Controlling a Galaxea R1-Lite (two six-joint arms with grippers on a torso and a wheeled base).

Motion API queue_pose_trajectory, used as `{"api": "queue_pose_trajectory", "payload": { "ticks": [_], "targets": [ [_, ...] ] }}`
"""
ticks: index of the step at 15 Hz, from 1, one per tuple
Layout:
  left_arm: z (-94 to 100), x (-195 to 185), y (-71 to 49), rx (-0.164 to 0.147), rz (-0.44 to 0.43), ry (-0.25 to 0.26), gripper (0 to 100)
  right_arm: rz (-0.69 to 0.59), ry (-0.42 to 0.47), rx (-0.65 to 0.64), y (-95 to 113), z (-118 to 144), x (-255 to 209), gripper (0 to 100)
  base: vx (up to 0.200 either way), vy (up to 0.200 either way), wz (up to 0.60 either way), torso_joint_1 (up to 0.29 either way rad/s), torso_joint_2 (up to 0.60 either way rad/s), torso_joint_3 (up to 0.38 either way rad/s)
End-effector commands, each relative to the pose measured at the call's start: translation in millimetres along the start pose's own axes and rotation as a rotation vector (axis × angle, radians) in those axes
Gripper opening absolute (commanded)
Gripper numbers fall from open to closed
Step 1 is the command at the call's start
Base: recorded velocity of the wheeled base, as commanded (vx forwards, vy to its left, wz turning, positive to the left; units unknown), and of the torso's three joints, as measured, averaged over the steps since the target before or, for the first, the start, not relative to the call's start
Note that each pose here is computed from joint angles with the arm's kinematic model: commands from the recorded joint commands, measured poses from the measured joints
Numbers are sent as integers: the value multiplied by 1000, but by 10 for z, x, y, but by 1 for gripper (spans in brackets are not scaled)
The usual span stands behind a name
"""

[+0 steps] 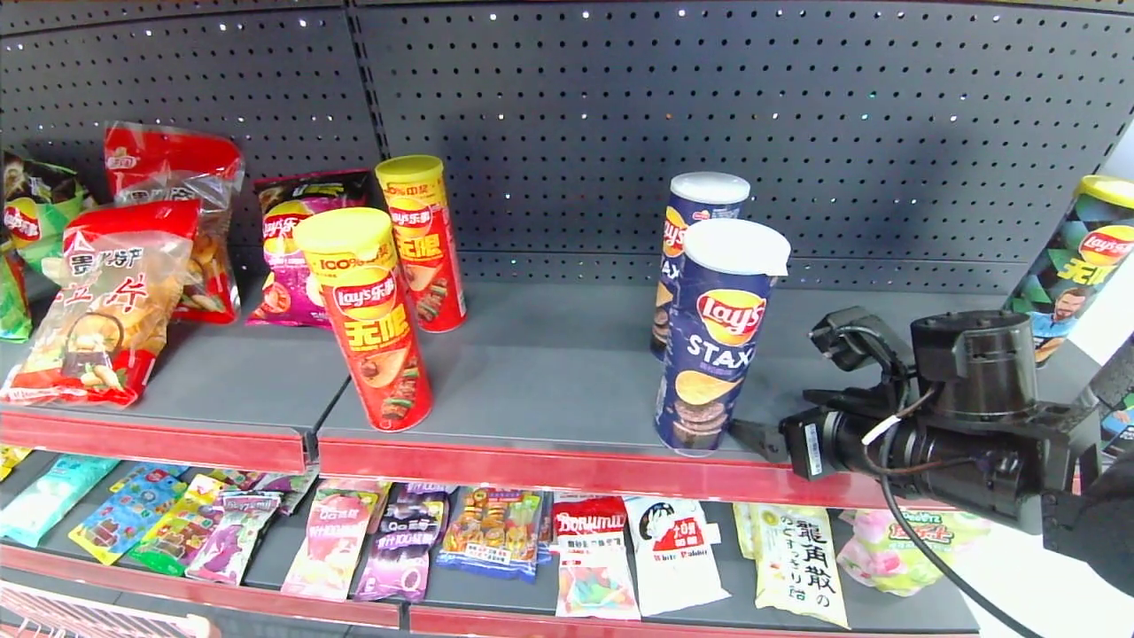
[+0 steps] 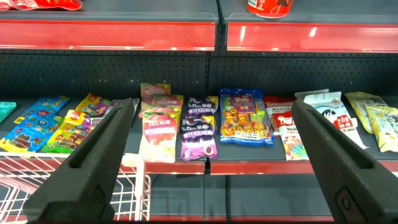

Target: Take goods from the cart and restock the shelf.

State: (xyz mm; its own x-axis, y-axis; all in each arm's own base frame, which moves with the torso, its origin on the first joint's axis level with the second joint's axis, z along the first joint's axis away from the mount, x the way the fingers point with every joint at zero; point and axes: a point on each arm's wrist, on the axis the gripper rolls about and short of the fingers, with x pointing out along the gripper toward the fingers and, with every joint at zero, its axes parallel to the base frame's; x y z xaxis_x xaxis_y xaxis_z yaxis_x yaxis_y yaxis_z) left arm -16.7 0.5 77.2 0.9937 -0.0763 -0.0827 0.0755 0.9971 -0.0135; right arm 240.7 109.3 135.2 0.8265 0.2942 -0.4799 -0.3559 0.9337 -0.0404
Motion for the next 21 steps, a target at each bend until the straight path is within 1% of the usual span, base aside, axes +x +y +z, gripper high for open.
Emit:
{"api": "queue_pose_trajectory", "payload": {
  "ticks": [1, 9, 21],
  "targets": [
    [0, 1, 0, 0, 0, 2, 100, 16, -8, -7, 46, 10, -17, 100, 0, 0, 0, 0, 0, 0],
    [0, 1, 0, 0, 0, 2, 100, 29, -12, -19, 122, 26, -7, 100, 0, 0, 0, 0, 0, 0],
    [0, 1, 0, 0, 0, 2, 100, 8, -18, -10, 86, 21, -52, 100, 0, 0, 0, 0, 0, 0]
  ]
}}
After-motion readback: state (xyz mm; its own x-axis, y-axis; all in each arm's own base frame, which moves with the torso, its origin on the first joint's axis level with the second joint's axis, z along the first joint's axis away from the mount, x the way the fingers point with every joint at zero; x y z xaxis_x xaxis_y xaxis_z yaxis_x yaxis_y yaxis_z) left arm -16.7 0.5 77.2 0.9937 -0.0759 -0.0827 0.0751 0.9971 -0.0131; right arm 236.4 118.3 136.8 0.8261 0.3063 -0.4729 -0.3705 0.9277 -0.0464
